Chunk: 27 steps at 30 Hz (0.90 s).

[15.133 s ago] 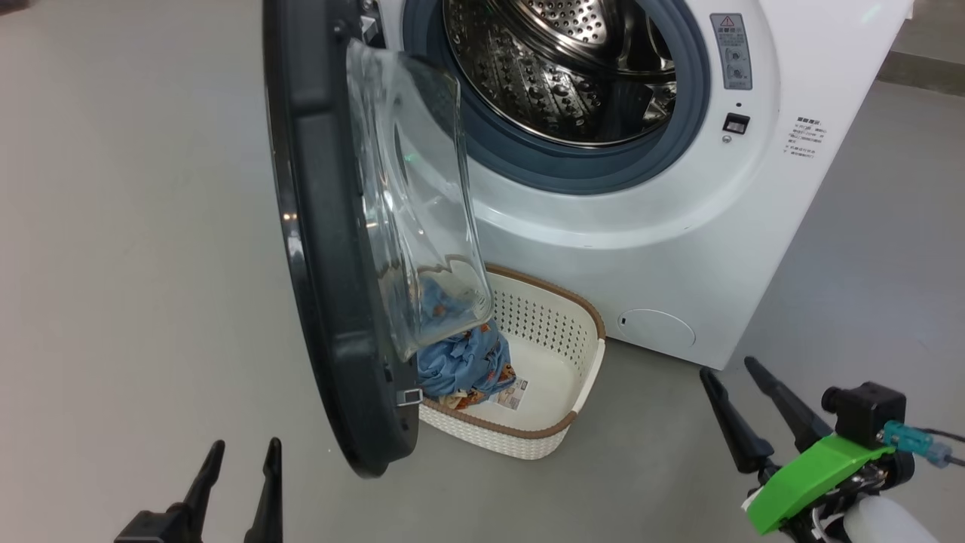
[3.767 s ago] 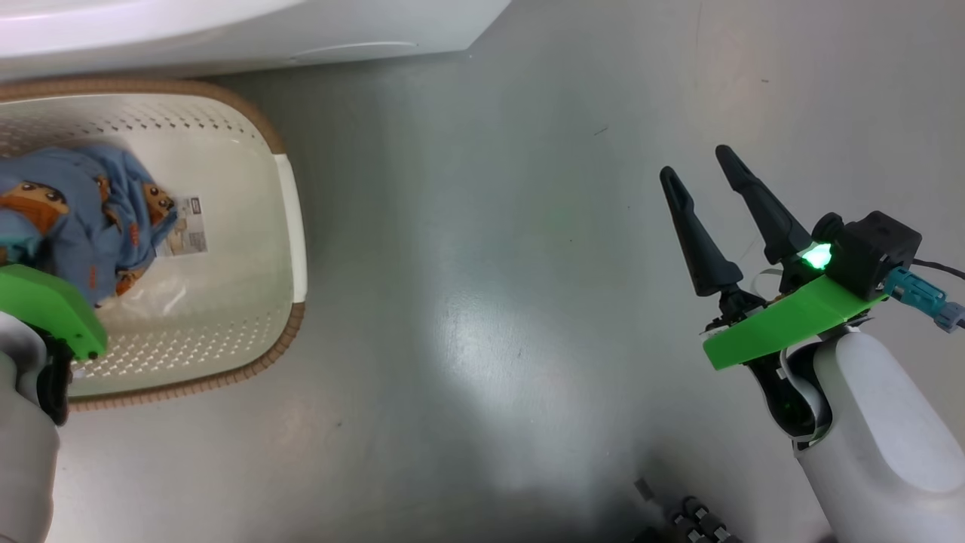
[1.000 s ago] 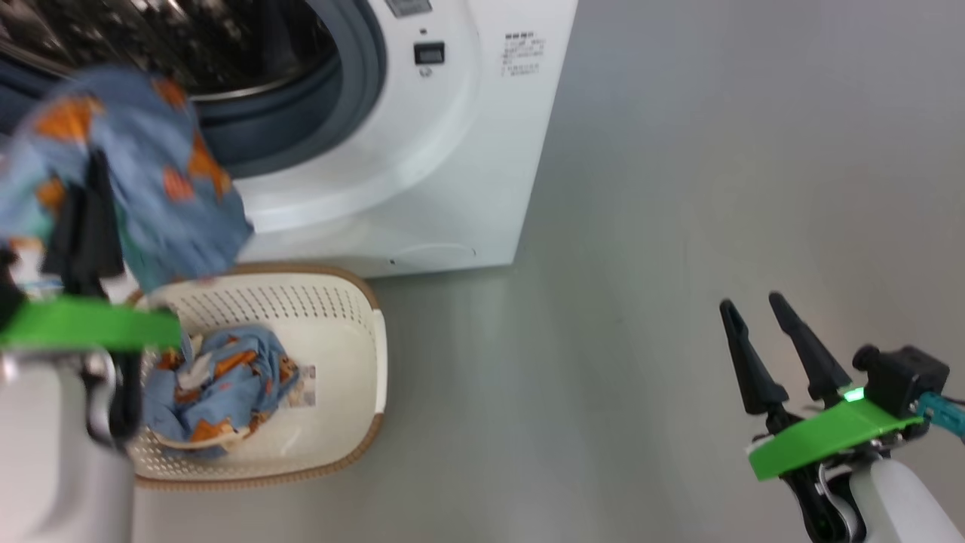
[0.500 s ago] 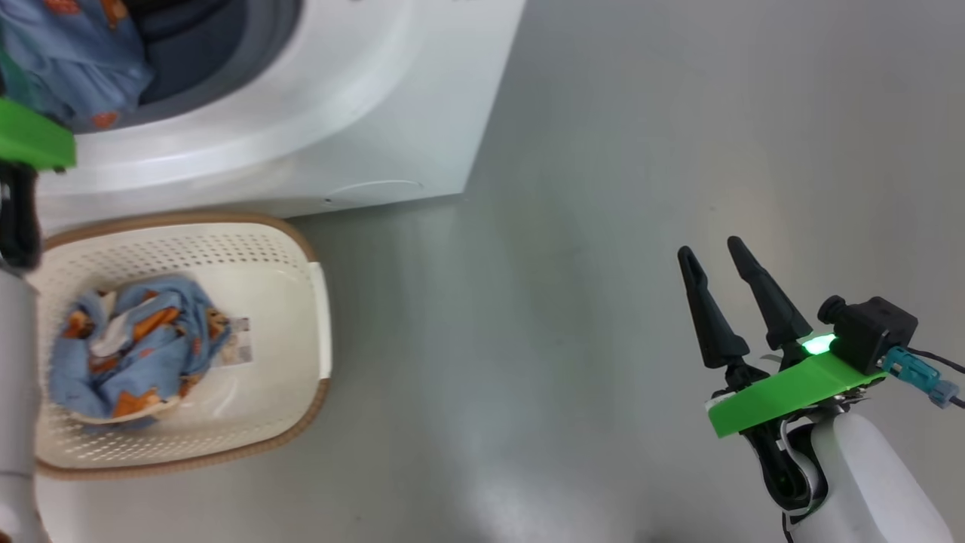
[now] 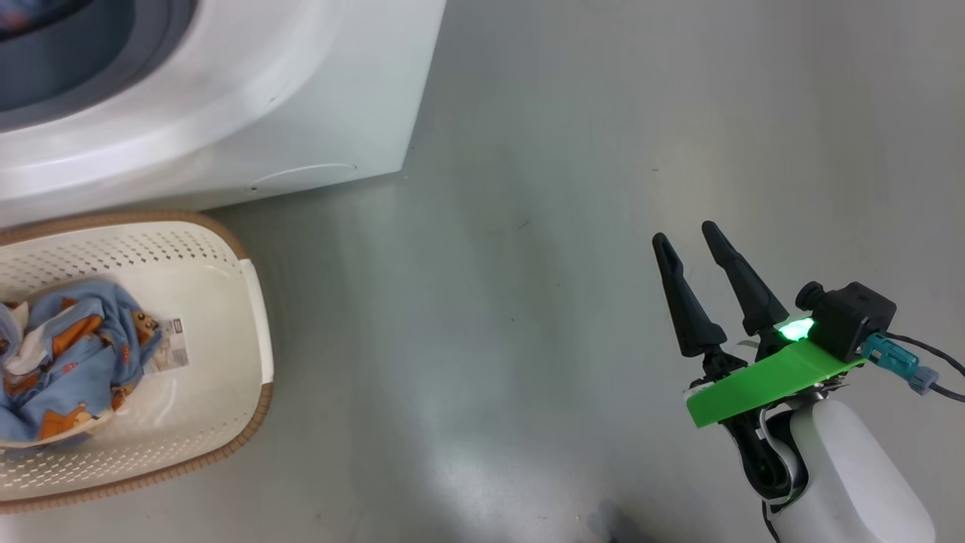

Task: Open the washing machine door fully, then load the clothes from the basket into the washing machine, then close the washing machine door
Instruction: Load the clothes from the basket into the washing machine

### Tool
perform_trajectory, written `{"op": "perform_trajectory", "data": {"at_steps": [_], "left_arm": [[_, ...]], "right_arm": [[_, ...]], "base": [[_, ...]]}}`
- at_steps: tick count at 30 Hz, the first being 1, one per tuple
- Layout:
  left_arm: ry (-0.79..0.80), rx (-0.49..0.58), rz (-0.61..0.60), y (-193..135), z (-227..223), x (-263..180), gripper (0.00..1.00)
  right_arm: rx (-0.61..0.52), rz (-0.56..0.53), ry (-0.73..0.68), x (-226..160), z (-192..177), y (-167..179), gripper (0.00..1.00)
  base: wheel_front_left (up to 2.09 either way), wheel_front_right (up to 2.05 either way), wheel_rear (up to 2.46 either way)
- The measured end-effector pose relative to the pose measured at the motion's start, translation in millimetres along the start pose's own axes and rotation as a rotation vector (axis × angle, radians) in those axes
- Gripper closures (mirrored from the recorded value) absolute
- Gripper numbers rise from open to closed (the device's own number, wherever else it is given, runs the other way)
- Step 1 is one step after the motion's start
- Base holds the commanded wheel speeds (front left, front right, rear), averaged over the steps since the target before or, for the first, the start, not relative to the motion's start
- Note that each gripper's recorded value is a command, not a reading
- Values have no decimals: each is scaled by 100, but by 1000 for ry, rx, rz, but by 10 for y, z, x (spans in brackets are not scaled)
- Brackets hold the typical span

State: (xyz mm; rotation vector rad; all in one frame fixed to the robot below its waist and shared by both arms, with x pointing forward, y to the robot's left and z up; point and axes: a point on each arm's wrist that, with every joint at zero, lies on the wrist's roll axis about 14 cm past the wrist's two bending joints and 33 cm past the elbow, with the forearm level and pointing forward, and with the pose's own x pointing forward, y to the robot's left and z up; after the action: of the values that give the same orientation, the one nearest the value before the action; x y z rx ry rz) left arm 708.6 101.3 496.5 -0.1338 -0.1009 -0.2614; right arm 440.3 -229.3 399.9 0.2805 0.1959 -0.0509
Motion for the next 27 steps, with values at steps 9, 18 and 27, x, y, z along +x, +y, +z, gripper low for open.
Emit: {"op": "perform_trajectory", "data": {"at_steps": [9, 18, 27], "left_arm": [[33, -4, 9, 22, -115, -20, 0], [76, -20, 18, -5, -230, -179, 0], [140, -35, 32, -13, -409, -620, 0]], "right_arm": [[1, 6, 0, 32, -6, 22, 0], [3, 36, -10, 48, 39, 120, 0], [-12, 66, -42, 15, 192, 185, 0]], "base": [[0, 0, 0], [0, 0, 0], [0, 0, 0]]}}
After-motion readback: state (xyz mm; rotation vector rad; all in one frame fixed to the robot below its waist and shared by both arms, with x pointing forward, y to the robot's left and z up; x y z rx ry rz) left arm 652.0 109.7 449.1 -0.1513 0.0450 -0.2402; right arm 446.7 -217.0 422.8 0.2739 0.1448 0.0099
